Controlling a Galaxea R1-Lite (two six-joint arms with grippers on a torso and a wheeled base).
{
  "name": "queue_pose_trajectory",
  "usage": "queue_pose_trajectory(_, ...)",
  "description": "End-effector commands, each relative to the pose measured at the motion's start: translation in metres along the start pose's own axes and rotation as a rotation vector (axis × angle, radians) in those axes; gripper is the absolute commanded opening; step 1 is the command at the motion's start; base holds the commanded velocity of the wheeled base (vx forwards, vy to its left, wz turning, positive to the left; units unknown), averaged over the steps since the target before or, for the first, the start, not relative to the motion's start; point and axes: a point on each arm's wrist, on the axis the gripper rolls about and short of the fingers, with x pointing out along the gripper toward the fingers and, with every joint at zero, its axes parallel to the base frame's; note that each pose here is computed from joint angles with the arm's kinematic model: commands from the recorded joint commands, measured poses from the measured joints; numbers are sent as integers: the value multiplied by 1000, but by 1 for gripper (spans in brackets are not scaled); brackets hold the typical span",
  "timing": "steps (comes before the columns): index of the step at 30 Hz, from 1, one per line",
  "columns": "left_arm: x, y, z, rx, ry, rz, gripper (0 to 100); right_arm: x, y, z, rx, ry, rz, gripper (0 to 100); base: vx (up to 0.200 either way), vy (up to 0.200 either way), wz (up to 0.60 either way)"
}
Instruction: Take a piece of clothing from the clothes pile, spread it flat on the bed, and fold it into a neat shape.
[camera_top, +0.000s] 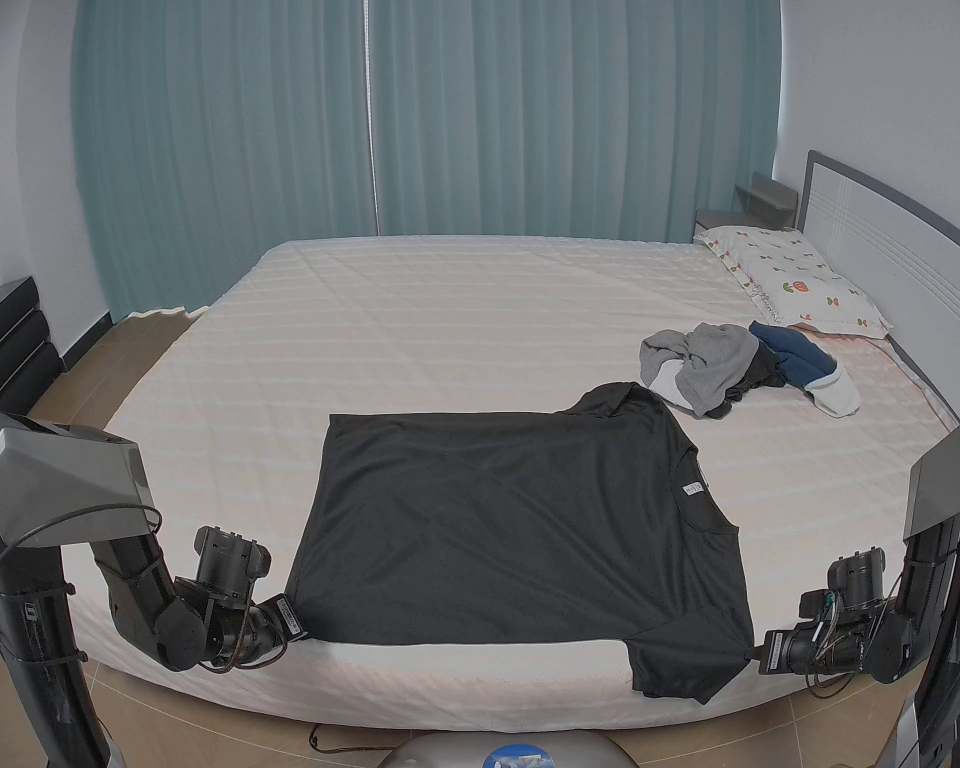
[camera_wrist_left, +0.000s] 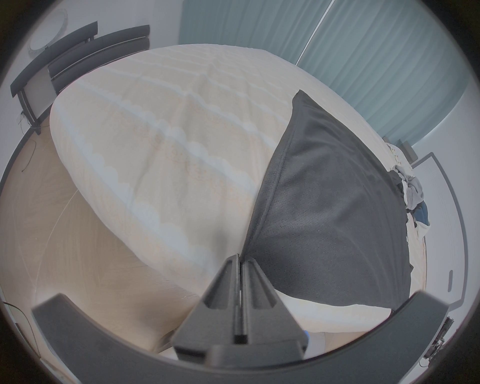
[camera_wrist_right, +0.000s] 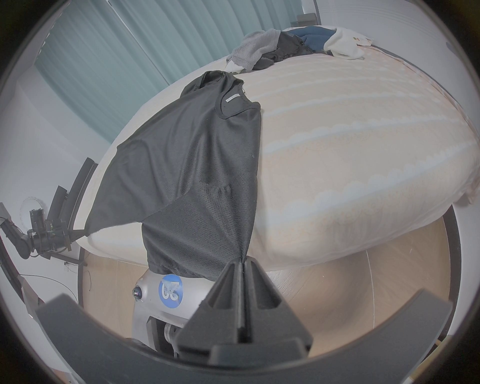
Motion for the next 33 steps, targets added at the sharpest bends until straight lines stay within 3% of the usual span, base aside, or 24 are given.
queue_pose_trajectory(1,-5,1,3,-7,-8,-5,0,-3,0,-4,4,17,-3,0,0,0,0)
queue_pose_trajectory(7,-8,10,-3,58,15,25,0,-4,0,-6,-4,41,-8,0,0,0,0)
queue_pose_trajectory(33,-22,22,-15,170,66,70,0,-15,-2,-12,-96,114,-21,0,0,0,0)
